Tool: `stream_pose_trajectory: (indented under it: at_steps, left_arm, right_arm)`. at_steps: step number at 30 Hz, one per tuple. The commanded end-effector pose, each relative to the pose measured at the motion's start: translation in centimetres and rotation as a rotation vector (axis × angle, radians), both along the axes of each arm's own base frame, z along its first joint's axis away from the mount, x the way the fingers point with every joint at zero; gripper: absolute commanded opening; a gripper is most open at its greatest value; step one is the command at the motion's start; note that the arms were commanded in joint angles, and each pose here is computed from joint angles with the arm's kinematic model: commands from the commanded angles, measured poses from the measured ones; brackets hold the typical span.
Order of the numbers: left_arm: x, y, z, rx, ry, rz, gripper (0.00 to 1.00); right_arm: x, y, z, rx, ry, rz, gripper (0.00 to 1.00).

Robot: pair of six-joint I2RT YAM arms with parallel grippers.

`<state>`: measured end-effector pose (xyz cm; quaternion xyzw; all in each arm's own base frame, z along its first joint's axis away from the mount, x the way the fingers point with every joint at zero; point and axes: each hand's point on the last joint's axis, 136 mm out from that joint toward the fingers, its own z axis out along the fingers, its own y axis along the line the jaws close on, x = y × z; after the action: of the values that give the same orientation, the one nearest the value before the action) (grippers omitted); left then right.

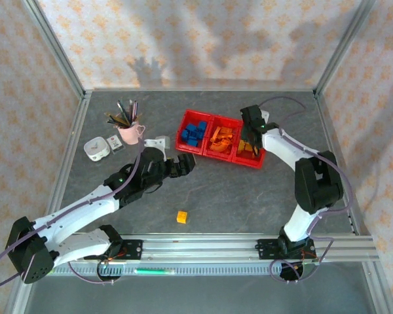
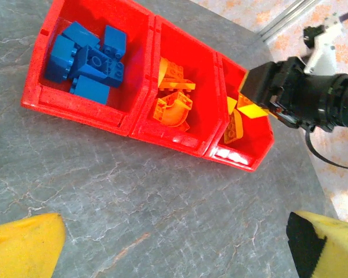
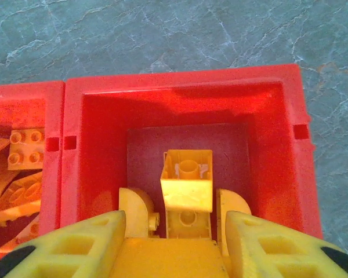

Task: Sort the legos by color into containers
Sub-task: Place the lego in the container, then pick up the lego from the bottom-center of the table.

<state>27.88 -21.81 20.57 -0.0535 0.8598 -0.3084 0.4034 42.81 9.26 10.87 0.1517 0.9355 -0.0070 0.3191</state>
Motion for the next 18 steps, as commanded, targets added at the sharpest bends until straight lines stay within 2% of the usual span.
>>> stream_pose_trajectory:
  at_steps: [1, 6, 9, 18]
  left_arm:
    - [0.7, -0.3, 2.1, -0.029, -0.061, -0.005, 0.99]
    - [0.7, 0.1, 2.1, -0.030, -0.065, 0.010, 0.99]
    - [0.5, 0.4, 2.1, -0.035, -0.064, 0.019, 0.99]
    - [-0.9, 3.0, 2.1, -0.021, -0.062, 0.083, 0.99]
  right_arm:
    - [1.3, -0.1, 1.7, -0.012, -0.053, 0.005, 0.51]
    - [0.2, 0.9, 3.6, -0.022, -0.088, 0.042, 0.63]
    - [-1.0, 1.5, 4.4, -0.036, -0.090, 0.045, 0.67]
    - [-6.6, 7.9, 5.1, 0.037, -0.065, 0.186, 0.76]
